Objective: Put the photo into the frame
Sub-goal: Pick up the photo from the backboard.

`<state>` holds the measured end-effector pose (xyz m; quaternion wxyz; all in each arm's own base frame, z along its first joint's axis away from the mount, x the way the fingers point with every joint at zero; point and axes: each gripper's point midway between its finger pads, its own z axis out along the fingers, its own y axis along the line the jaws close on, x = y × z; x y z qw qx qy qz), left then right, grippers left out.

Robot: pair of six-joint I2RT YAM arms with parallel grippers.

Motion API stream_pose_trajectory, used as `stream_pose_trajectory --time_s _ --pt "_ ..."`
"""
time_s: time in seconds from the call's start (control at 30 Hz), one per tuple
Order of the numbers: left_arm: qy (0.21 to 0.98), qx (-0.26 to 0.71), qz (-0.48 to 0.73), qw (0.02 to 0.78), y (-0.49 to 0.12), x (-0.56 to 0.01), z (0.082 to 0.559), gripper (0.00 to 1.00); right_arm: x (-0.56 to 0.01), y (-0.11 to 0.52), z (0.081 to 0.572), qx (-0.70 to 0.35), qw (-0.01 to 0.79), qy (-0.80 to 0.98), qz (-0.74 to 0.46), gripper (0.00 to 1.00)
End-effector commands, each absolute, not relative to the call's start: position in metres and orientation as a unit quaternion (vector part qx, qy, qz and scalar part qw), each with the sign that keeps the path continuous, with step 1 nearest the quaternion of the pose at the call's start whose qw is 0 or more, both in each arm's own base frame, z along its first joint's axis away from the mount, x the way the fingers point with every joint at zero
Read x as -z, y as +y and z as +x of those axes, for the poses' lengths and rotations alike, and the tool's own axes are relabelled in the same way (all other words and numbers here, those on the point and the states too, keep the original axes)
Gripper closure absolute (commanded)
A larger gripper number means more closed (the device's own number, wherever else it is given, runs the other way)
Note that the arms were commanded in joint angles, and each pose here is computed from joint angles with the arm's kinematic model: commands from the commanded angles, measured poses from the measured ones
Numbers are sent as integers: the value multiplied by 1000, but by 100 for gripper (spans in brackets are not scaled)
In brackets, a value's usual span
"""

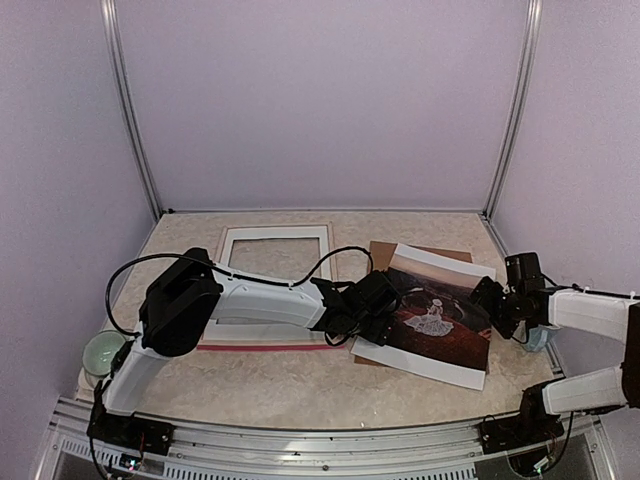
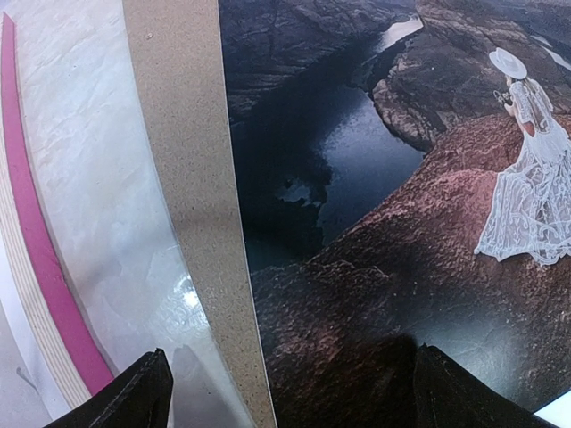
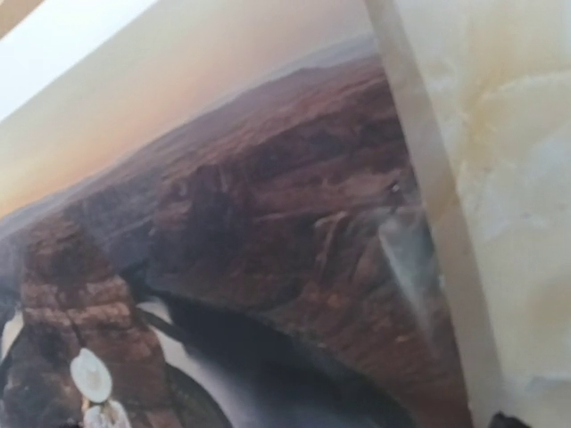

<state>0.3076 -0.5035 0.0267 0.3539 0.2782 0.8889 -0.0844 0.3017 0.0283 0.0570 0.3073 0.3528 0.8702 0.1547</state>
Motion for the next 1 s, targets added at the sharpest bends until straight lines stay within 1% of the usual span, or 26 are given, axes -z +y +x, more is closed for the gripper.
stream_pose_trajectory --time_s 0.0,0.27,0.4,0.57,0.73,0.97 --pt "892 63 292 340 -498 -13 303 7 -49 20 298 -133 299 873 363 1" --pt "891 65 291 341 -499 -15 303 7 -26 22 292 -120 262 887 361 1" --pt "891 64 291 343 -499 -16 303 7 -25 23 293 -124 264 888 356 1" --pt "891 65 292 343 -499 -15 303 7 -29 35 300 -160 277 887 333 1" --pt "891 67 291 342 -500 -16 303 7 -52 40 307 -191 318 873 318 1" --pt "891 67 292 342 -500 -16 304 7 -112 52 316 -255 395 838 278 1"
